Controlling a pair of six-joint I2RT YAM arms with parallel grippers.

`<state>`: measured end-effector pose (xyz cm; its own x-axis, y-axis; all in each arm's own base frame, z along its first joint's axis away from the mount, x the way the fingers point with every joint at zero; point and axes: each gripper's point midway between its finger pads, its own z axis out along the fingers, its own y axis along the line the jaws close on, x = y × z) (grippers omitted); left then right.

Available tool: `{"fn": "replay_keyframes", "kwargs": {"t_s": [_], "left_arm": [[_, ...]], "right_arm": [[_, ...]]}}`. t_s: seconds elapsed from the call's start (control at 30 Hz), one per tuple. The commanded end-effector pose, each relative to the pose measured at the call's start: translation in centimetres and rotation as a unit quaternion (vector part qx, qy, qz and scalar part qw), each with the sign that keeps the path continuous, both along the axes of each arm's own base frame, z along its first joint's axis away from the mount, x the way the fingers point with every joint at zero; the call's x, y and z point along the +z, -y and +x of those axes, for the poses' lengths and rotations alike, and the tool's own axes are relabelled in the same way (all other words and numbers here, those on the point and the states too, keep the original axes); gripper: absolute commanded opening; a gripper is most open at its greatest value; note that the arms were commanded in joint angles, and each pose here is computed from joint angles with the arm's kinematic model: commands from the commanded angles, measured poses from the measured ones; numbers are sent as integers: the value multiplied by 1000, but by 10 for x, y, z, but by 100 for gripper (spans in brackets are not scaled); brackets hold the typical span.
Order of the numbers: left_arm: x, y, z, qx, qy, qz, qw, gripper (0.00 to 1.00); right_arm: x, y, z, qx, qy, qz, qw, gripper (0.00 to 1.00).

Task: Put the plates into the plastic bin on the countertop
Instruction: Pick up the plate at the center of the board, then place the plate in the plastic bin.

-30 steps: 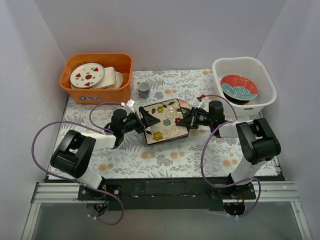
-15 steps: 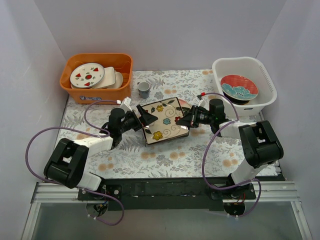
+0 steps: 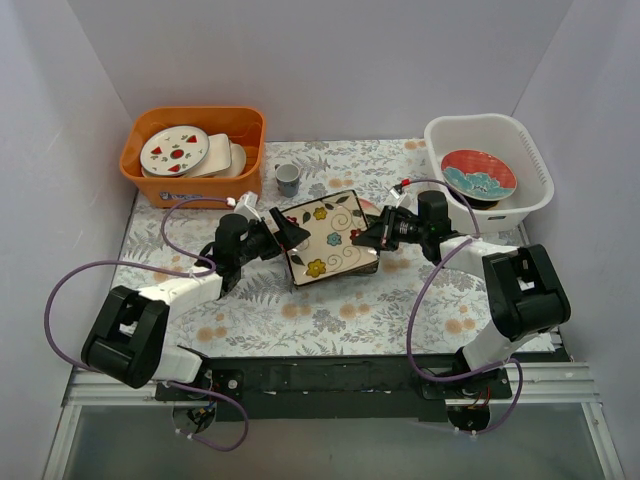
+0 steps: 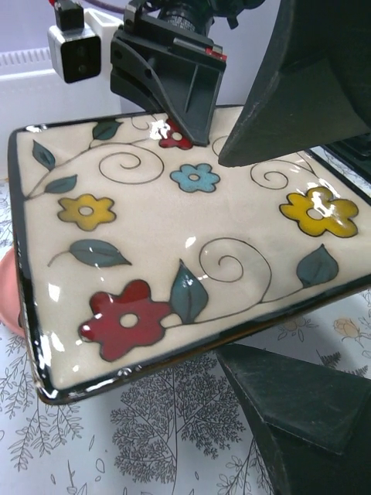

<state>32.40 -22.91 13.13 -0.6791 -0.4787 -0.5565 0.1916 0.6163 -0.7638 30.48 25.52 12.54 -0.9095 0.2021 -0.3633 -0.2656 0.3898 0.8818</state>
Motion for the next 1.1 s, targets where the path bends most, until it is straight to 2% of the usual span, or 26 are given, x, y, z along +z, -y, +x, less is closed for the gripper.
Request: {"fn": "replay_keyframes", "kwargs": {"t_s": [0.0,1.07], "left_arm": [[22,-5,8,13,34,11,999,98],[20,-11,1,16,39,22,999,98]], "right_arm": [[82,-8,13,31,130,49,990,1],[138,94,87,-92,187,2,978,1]]}}
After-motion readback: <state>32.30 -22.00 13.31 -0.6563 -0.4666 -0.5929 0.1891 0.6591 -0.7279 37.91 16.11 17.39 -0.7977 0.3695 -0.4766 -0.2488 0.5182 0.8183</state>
